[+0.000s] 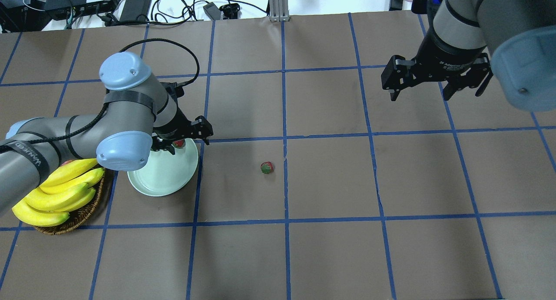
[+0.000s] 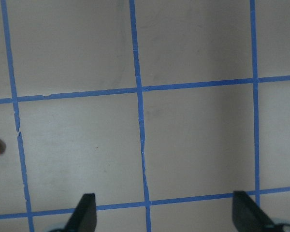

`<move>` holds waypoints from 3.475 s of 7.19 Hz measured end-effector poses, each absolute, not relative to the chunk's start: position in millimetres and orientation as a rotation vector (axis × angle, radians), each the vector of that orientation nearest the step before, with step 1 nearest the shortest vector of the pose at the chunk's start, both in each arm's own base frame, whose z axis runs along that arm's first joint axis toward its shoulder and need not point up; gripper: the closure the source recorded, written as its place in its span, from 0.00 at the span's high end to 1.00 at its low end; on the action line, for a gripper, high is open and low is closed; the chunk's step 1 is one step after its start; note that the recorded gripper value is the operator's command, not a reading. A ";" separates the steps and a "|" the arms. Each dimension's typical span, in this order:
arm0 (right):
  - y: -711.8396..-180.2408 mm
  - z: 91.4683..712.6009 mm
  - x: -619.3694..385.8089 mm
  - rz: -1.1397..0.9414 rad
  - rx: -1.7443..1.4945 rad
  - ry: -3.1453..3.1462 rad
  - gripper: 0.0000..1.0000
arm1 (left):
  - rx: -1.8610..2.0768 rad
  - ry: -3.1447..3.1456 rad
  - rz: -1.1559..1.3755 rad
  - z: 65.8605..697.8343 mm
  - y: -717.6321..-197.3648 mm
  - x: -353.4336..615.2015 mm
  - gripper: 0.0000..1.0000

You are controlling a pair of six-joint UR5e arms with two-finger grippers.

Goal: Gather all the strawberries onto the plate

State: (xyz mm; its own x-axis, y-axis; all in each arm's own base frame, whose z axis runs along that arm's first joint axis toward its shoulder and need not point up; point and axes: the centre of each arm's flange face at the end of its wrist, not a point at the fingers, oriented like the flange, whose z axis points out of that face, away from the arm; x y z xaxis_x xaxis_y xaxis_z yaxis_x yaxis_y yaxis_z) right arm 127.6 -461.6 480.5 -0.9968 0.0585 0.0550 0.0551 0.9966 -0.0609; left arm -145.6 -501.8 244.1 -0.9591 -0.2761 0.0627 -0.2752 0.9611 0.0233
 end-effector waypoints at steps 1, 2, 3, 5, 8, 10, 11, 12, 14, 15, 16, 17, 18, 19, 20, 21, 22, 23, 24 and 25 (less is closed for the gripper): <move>-461.4 480.2 127.6 0.090 -0.075 -3.080 1.00 | 0.485 -3.009 -0.011 244.9 -499.3 -183.9 1.00; -461.3 479.5 128.8 0.087 -0.072 -3.086 1.00 | 0.487 -2.973 0.010 237.9 -496.1 -220.9 1.00; -461.9 478.1 130.0 0.086 -0.076 -3.091 1.00 | 0.445 -2.957 0.039 225.3 -492.8 -251.5 1.00; -463.7 475.6 131.6 0.082 -0.080 -3.102 1.00 | 0.350 -2.977 0.018 194.5 -477.4 -292.2 0.79; -465.2 474.5 132.0 0.087 -0.086 -3.105 1.00 | 0.320 -3.030 -0.035 166.9 -463.8 -299.6 0.00; -465.6 472.7 132.0 0.075 -0.090 -3.104 1.00 | 0.300 -3.029 0.006 179.4 -468.0 -300.3 0.00; -465.6 471.5 132.0 0.067 -0.091 -3.104 1.00 | 0.274 -3.051 0.041 188.0 -473.7 -292.3 0.00; -465.6 470.7 131.9 0.062 -0.091 -3.103 1.00 | 0.257 -3.089 0.066 199.6 -484.1 -267.7 0.00; -461.5 469.6 131.5 0.020 -0.090 -3.101 1.00 | 0.312 -3.133 0.006 230.4 -508.2 -171.9 0.00; -459.4 470.1 131.4 0.007 -0.090 -3.101 1.00 | 0.263 -3.145 -0.045 241.3 -512.4 -119.6 0.00; -459.2 471.8 131.3 0.007 -0.090 -3.101 1.00 | 0.216 -3.145 -0.090 242.3 -510.1 -78.2 0.00; -459.6 475.2 131.2 0.016 -0.091 -3.101 1.00 | 0.208 -3.137 -0.136 234.0 -504.5 -53.2 0.99; -459.7 477.6 131.1 0.023 -0.091 -3.102 1.00 | 0.214 -3.129 -0.165 225.7 -500.0 -42.5 1.00; -459.6 478.7 131.2 0.027 -0.091 -3.104 1.00 | 0.229 -3.126 -0.169 224.7 -498.3 -39.0 1.00; -459.6 478.8 131.4 0.027 -0.090 -3.106 1.00 | 0.239 -3.130 -0.144 231.3 -500.0 -38.6 1.00; -460.8 477.9 131.6 0.028 -0.089 -3.107 1.00 | 0.237 -3.137 -0.099 247.1 -506.1 -39.7 1.00; -462.5 476.5 132.0 0.029 -0.088 -3.108 1.00 | 0.227 -3.139 -0.071 277.5 -516.7 -41.5 1.00; -463.1 476.0 131.9 0.029 -0.087 -3.107 1.00 | 0.215 -3.137 -0.088 323.1 -526.0 -44.4 1.00; -463.1 476.0 131.8 0.030 -0.087 -3.105 1.00 | 0.202 -3.135 -0.127 378.1 -527.9 -48.4 1.00; -463.2 476.0 131.7 0.031 -0.088 -3.105 1.00 | 0.193 -3.133 -0.150 432.1 -521.3 -53.5 1.00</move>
State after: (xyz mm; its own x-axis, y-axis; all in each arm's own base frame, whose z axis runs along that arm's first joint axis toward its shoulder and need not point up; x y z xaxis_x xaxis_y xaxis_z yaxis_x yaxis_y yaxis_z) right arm 131.7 -463.2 476.0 -0.9978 0.0567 0.0343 0.0560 0.9982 -0.0209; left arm -53.5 -521.3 432.1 -0.9925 -0.1223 -0.0069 -0.1224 0.9879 0.0950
